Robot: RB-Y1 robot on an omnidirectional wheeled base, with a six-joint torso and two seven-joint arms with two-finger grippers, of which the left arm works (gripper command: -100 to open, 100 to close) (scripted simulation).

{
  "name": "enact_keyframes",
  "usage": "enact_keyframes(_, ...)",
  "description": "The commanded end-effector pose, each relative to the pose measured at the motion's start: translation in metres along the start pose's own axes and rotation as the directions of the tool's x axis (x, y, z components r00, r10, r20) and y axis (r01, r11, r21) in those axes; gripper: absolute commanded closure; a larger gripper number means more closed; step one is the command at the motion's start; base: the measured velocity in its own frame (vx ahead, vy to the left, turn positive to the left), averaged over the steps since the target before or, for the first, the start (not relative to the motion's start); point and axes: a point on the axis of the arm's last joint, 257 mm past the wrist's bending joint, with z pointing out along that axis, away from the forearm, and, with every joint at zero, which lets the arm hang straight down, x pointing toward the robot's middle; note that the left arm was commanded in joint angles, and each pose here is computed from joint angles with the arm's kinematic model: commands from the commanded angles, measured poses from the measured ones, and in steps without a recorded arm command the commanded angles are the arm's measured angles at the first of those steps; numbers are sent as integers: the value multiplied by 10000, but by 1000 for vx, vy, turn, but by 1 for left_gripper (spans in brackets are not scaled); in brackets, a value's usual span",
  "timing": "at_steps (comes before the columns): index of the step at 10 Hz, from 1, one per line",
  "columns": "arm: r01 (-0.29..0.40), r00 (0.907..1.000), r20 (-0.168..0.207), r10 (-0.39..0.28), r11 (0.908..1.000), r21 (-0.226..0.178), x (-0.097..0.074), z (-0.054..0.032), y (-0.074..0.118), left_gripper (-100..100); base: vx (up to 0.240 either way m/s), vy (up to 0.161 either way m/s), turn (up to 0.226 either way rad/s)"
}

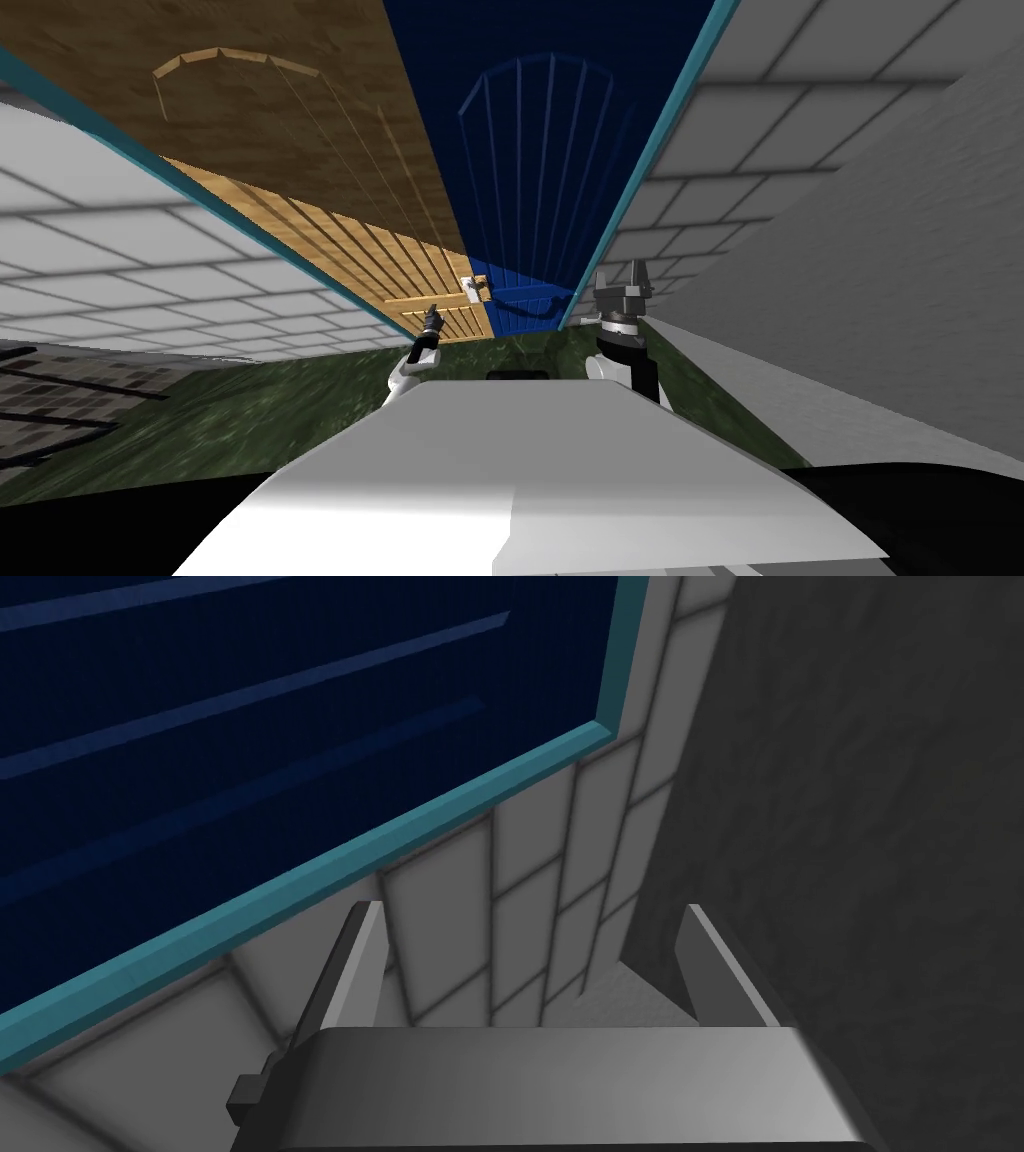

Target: Pull the door open

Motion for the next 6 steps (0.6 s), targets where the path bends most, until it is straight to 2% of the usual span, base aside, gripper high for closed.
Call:
enact_keyframes(1, -158, 9991, 388, 165, 9997, -184, -249, -85, 96, -100, 37, 89, 122)
enact_keyframes(3, -192, 9986, 497, 202, 9996, -206, -307, -80, 101, -100, 88, 46, 19)
enact_keyframes(6, -90, 9995, 301, 91, 9999, -54, -147, -11, 45, -100, 183, 8, -64)
